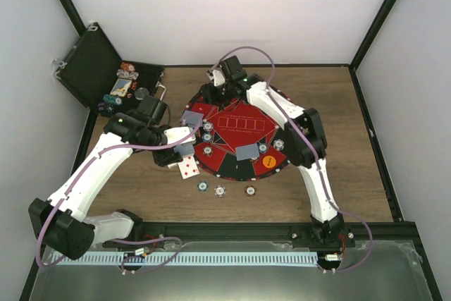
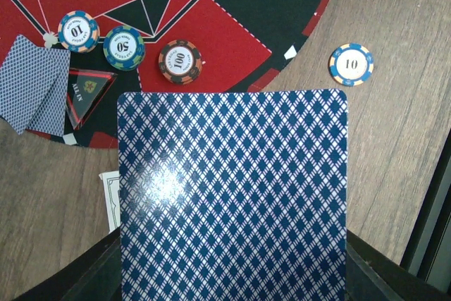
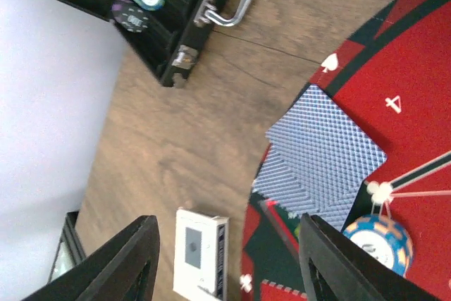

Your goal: Distribute texas hold em gaming equipment

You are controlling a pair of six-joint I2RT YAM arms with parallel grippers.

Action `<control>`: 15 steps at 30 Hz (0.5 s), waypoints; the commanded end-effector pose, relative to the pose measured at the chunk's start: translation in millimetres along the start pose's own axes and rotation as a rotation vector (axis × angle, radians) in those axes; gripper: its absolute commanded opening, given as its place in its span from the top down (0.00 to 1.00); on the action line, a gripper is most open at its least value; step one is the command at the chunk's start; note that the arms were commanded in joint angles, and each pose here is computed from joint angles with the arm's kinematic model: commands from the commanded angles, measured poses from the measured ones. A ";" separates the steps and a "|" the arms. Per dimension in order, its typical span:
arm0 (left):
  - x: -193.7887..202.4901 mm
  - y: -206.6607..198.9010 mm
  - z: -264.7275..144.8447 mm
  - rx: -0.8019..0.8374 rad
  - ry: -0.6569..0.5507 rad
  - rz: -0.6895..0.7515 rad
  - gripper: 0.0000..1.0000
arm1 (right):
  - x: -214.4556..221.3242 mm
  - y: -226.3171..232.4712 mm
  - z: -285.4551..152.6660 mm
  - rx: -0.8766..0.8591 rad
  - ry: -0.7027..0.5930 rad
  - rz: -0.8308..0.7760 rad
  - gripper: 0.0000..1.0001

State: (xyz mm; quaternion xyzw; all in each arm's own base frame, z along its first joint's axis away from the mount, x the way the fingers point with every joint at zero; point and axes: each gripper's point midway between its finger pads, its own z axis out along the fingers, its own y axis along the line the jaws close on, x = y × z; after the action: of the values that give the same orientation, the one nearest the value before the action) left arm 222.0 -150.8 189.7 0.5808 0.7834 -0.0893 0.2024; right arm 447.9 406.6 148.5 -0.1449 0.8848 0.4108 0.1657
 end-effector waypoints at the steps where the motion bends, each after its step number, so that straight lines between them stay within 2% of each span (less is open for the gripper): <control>1: -9.3 4.5 -6.2 -0.010 -0.035 -0.002 0.96 | -1.1 34.3 -43.9 -0.042 -0.054 -0.045 0.43; 4: -10.3 6.4 -5.0 -0.011 -0.033 0.000 0.96 | 16.9 42.5 -63.0 -0.068 -0.069 -0.038 0.39; 10: -12.8 11.5 -1.6 -0.013 -0.028 0.003 0.96 | 58.0 54.6 -92.4 -0.114 -0.076 -0.030 0.19; 15: -14.2 12.5 0.7 -0.009 -0.031 0.003 0.96 | 80.8 64.6 -106.0 -0.133 -0.067 -0.039 0.11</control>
State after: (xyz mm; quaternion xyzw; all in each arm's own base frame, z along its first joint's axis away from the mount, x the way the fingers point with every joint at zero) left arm 229.5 -154.3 187.0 0.5797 0.7851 -0.0901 0.1985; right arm 344.8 352.0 192.1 -0.1397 0.8698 0.4431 0.1662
